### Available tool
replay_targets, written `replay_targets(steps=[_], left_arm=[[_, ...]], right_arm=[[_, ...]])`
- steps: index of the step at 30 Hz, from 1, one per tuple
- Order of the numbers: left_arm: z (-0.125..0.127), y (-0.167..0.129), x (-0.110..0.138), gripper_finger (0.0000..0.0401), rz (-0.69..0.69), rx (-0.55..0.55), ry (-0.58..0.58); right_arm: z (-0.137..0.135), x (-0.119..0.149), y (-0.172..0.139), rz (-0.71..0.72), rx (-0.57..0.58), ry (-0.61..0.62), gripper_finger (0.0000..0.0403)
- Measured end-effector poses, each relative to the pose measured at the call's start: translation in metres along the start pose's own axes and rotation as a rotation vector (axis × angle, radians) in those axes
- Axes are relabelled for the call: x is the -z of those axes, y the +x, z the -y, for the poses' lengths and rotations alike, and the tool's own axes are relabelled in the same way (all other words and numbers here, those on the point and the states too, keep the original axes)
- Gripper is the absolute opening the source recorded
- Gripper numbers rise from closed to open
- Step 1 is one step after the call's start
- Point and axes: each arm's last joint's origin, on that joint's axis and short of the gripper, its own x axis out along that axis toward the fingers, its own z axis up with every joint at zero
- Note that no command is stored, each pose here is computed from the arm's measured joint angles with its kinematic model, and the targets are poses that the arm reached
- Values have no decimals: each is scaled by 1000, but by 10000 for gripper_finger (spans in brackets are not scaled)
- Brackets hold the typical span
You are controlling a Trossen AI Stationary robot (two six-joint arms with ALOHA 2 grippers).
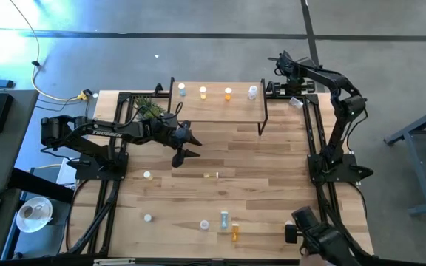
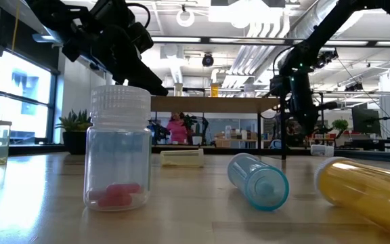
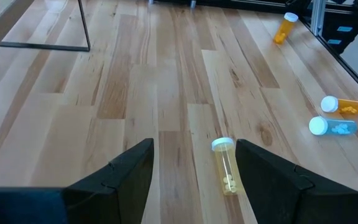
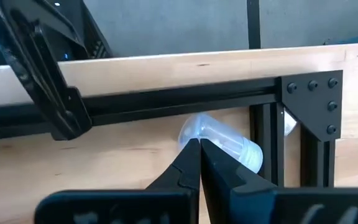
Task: Pick and place medicine bottles onto shelf by color
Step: Put the top transparent pill bottle on the shelf aligned with the transparent pill bottle
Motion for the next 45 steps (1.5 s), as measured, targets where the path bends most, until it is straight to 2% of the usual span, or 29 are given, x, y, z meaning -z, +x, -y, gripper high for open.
replay_targets(steps=[5,9,15,18,22,30,32,35,38,41,45], left_arm=[[0,0,0,216,-3,0,-1],[0,0,0,216,-2,0,-1],[0,0,0,216,-2,0,-1],[0,0,-1,216,11,-1,4],[0,0,-1,216,14,-1,5],[0,0,-1,216,14,-1,5],[0,0,-1,216,14,-1,5],[0,0,-1,216,14,-1,5],[0,0,-2,216,24,-2,9],[0,0,-4,216,36,-3,14],[0,0,-4,216,35,-3,13]], right_arm=[[2,-3,-14,-36,-9,-57,0],[3,-12,-36,6,22,-102,0],[16,-26,-59,74,150,-241,0],[23,-30,-54,48,169,-346,0],[26,-35,-40,-19,94,-433,0],[12,-36,-19,-72,90,-634,0],[11,-37,-18,-62,45,-662,0],[8,-41,-22,-43,-64,-667,0],[5,-47,-28,2,-127,-609,0],[4,-50,-31,28,-147,-485,0],[6,-43,-28,-54,-130,-396,0]])
